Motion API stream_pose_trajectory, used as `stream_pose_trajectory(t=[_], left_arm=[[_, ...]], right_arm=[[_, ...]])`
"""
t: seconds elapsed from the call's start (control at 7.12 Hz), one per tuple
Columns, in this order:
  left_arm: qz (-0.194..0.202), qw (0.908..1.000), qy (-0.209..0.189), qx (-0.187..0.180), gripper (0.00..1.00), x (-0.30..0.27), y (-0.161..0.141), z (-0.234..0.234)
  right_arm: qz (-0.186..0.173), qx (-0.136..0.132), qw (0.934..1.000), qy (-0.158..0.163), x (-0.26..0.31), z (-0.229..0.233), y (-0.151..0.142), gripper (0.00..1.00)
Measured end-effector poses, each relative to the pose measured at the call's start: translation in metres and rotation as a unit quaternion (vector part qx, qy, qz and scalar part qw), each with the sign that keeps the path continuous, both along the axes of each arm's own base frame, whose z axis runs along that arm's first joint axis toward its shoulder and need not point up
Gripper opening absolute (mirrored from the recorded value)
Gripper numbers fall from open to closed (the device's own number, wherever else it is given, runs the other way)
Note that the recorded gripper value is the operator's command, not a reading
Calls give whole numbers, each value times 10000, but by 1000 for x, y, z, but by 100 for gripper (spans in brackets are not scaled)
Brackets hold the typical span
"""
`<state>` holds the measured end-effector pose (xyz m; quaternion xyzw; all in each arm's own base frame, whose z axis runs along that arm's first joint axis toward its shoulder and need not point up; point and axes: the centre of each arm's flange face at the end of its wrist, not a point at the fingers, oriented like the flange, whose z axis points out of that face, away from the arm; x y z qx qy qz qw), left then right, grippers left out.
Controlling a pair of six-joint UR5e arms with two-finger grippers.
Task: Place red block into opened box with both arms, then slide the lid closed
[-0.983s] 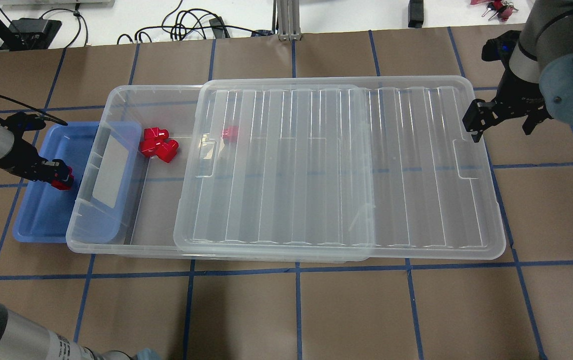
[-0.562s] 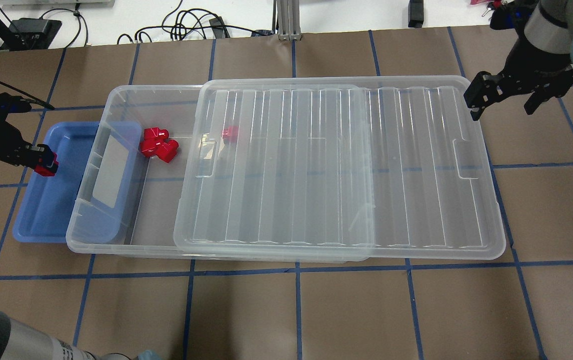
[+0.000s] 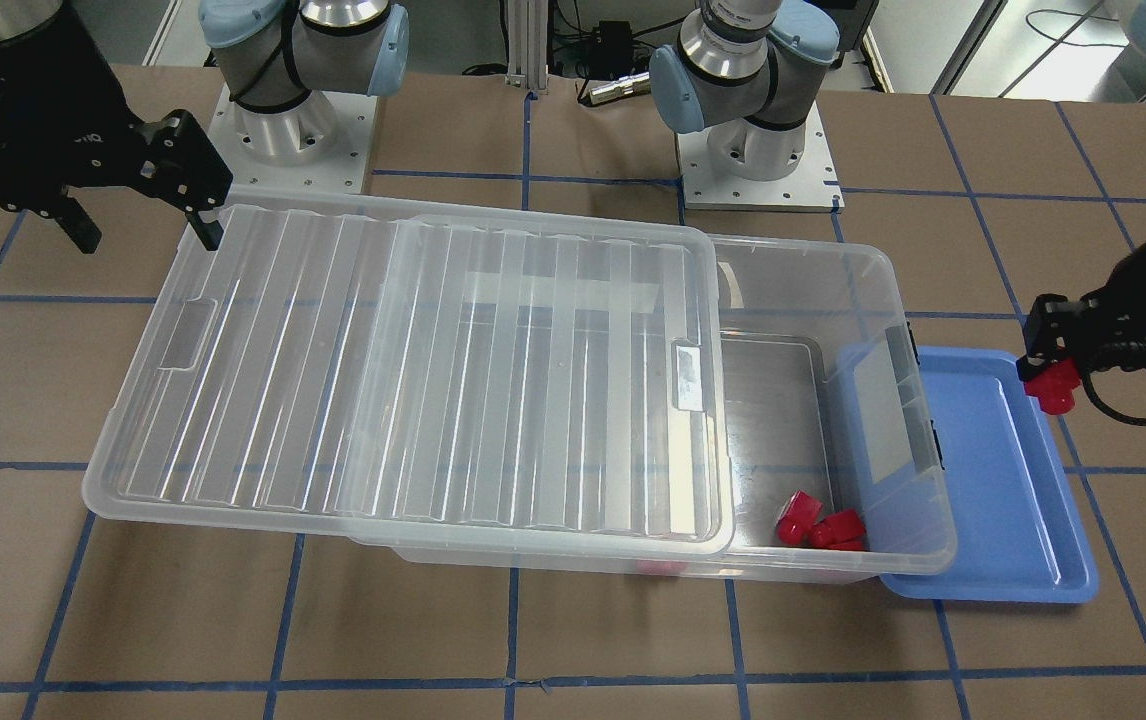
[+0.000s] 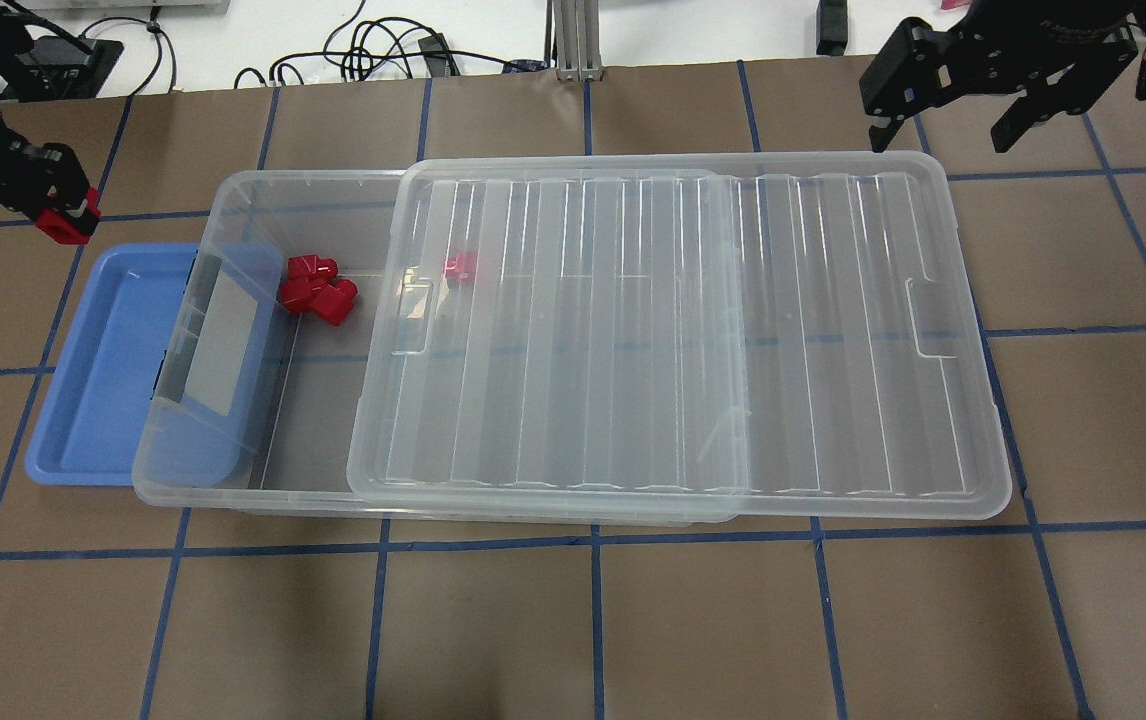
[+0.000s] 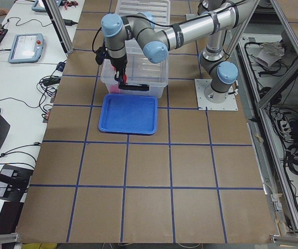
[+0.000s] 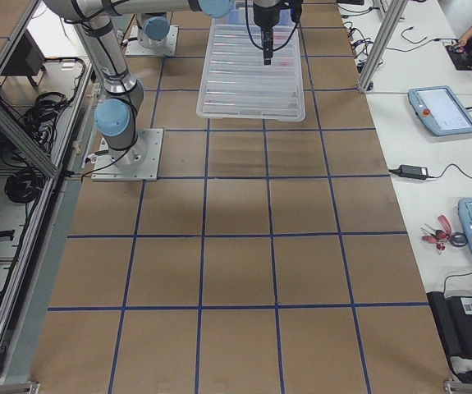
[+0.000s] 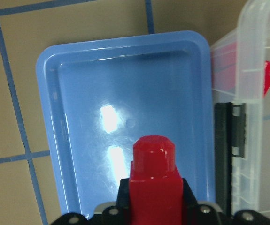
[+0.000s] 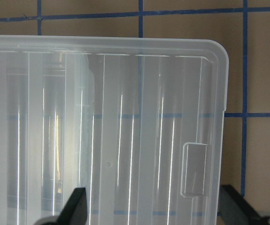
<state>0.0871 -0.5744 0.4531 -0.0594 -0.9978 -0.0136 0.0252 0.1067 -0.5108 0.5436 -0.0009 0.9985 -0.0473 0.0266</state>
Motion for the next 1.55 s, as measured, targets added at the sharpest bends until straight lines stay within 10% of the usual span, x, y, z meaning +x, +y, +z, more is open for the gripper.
stream_pose_trajectory(t=[0.56,1.55], left_arm=[[-16,9994,67,342,0,-100,25,-53],[-15,9996,51,294,0,-108,50,-186]], right_arm=[[168,146,9997,44,44,-9,-4,100],[147,533,9974,456,36,-30,11,100]])
